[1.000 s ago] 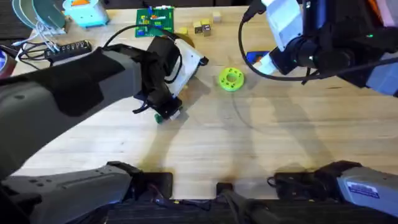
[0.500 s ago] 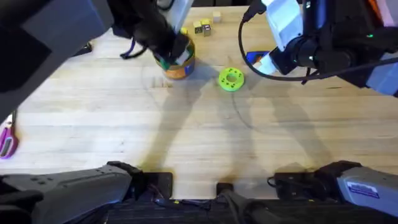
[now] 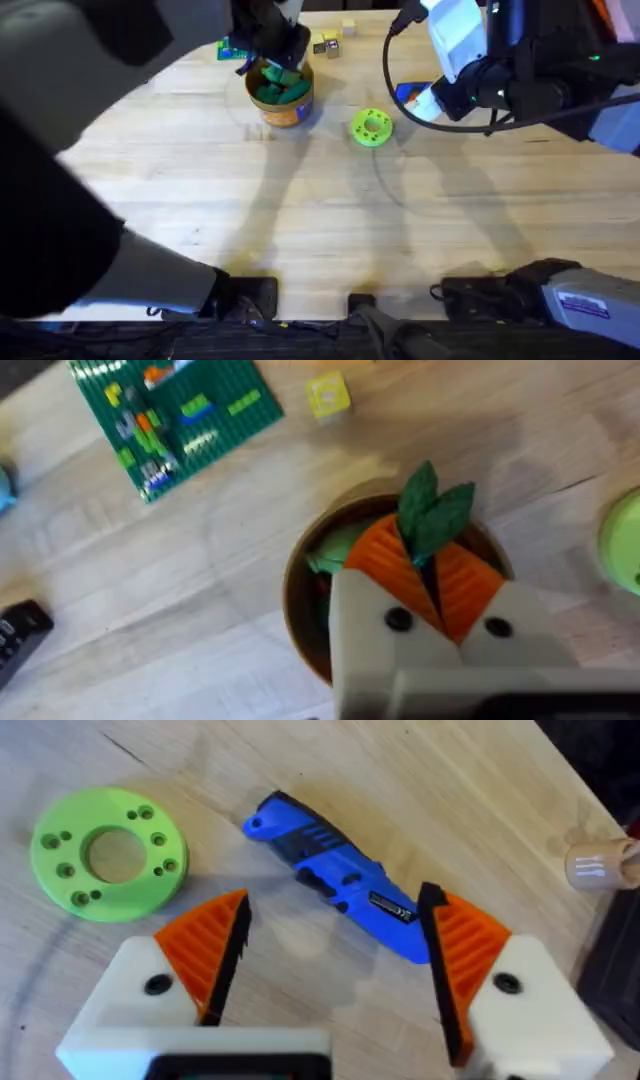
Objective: Pick up the gripper from the table and insert it into the empty holder that is missing its gripper. Then pick up a screw, insert it into the mounting hole, and use the screwdriver to tighten it. Finally, clean up the table by picking up the vegetable and placing it into the bucket.
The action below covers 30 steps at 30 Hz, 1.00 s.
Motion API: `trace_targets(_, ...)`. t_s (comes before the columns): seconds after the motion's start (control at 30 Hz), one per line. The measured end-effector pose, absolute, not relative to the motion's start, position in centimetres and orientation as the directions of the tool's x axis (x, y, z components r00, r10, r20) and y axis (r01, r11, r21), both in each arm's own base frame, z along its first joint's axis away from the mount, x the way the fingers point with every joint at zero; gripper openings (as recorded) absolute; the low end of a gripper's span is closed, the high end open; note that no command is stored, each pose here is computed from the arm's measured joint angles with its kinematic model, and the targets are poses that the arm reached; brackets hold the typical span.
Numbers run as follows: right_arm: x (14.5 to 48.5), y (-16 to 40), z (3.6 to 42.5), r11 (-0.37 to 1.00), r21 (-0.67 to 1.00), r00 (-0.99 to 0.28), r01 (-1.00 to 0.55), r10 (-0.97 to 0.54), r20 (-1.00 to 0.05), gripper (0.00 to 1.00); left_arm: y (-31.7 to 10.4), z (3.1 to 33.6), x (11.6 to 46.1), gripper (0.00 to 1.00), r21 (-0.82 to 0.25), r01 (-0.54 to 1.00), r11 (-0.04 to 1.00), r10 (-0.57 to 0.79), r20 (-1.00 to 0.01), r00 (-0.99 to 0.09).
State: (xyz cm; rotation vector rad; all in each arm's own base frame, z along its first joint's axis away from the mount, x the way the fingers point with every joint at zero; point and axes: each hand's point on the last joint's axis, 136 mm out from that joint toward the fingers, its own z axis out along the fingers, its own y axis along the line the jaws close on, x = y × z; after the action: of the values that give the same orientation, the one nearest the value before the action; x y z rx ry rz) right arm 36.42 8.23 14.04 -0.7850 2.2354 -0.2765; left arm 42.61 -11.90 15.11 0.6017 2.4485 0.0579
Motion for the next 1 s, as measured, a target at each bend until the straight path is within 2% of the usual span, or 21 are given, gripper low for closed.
trace_targets(0.1, 36.4, 8.4, 14.0, 0.790, -0.406, -0.537, -0.460, -0.611, -0.581, 0.993, -11.2, 12.7, 42.6, 0.014, 0.177, 0.365, 0.914, 0.403, -0.500, -0.767)
trace_targets(0.23, 36.4, 8.5, 14.0, 0.791, -0.400, -0.536, -0.464, -0.610, -0.584, 0.994, -10.8, 12.9, 42.6, 0.024, 0.181, 0.328, 0.927, 0.374, -0.506, -0.777)
trace_targets(0.27, 36.4, 8.6, 14.0, 0.791, -0.399, -0.536, -0.464, -0.609, -0.584, 0.994, -10.7, 13.1, 42.6, 0.122, 0.182, 0.324, 0.928, 0.371, -0.507, -0.778)
trace_targets(0.43, 36.2, 8.6, 13.8, 0.814, -0.370, -0.559, -0.447, -0.577, -0.595, 0.993, -10.3, 13.7, 42.3, 0.917, 0.189, 0.303, 0.934, 0.357, -0.512, -0.781)
trace_targets(0.47, 35.9, 8.5, 13.6, 0.821, -0.359, -0.574, -0.444, -0.568, -0.589, 0.993, -10.3, 14.0, 42.3, 0.972, 0.186, 0.297, 0.937, 0.350, -0.519, -0.780)
trace_targets(0.53, 34.7, 8.1, 13.1, 0.831, -0.333, -0.615, -0.446, -0.555, -0.560, 0.992, -10.3, 15.0, 42.1, 0.991, 0.182, 0.288, 0.940, 0.340, -0.538, -0.771)
trace_targets(0.67, 32.3, 7.4, 13.3, 0.852, -0.281, -0.695, -0.442, -0.524, -0.493, 0.992, -10.0, 19.0, 40.0, 0.992, 0.161, 0.260, 0.952, 0.304, -0.587, -0.750)
trace_targets(0.83, 31.1, 7.1, 17.3, 0.894, -0.228, -0.752, -0.386, -0.448, -0.483, 0.992, -8.8, 24.4, 34.1, 0.993, 0.147, 0.258, 0.955, 0.292, -0.621, -0.727)
trace_targets(1.0, 30.1, 6.8, 21.0, 0.923, -0.195, -0.769, -0.331, -0.384, -0.512, 0.992, -6.8, 26.9, 28.0, 0.993, 0.143, 0.256, 0.956, 0.289, -0.610, -0.738)
